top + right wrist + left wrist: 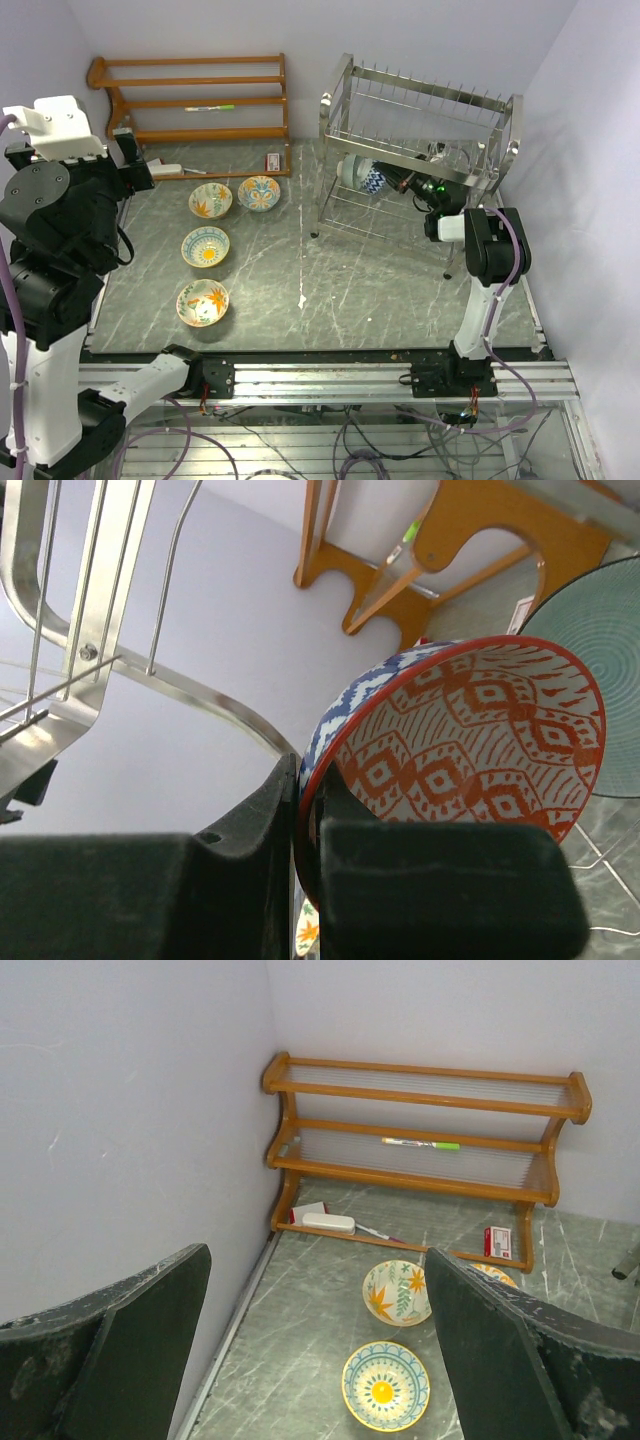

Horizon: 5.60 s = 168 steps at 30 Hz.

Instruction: Load the bowls into the dish rack

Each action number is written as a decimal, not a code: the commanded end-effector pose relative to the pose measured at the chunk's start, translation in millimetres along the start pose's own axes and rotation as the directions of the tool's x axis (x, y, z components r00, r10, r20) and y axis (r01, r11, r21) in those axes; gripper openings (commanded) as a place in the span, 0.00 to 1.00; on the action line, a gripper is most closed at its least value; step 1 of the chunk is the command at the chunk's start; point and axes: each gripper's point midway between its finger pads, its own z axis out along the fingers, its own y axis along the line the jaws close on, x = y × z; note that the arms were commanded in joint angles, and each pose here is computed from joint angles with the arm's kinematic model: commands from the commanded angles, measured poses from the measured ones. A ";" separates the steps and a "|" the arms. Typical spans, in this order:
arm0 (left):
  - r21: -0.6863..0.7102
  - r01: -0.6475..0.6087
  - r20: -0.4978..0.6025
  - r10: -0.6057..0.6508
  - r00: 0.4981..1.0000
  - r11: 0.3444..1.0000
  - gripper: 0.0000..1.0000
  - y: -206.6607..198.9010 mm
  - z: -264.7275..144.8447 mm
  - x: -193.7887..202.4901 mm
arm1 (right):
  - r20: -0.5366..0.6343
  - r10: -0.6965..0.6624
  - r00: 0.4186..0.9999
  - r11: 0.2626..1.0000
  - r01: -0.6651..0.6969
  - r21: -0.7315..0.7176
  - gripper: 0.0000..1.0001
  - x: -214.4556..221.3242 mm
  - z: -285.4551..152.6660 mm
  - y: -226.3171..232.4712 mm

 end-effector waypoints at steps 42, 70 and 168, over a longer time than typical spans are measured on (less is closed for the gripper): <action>-0.026 -0.083 -0.033 0.082 0.996 0.996 0.99 -6.6 13.4 18.1 | 0.257 0.083 0.963 0.990 -0.110 0.091 0.00 -39.4 28.1 -97.1; -0.020 -0.074 -0.034 0.074 0.997 0.997 0.99 -10.7 16.7 17.0 | 0.206 -0.006 0.979 0.961 -0.051 0.272 0.50 -49.1 22.9 -126.6; 0.053 0.004 -0.031 -0.002 1.000 0.999 0.99 -24.4 13.8 12.0 | 0.002 -0.045 0.999 0.998 0.045 0.054 0.75 58.8 8.9 -5.1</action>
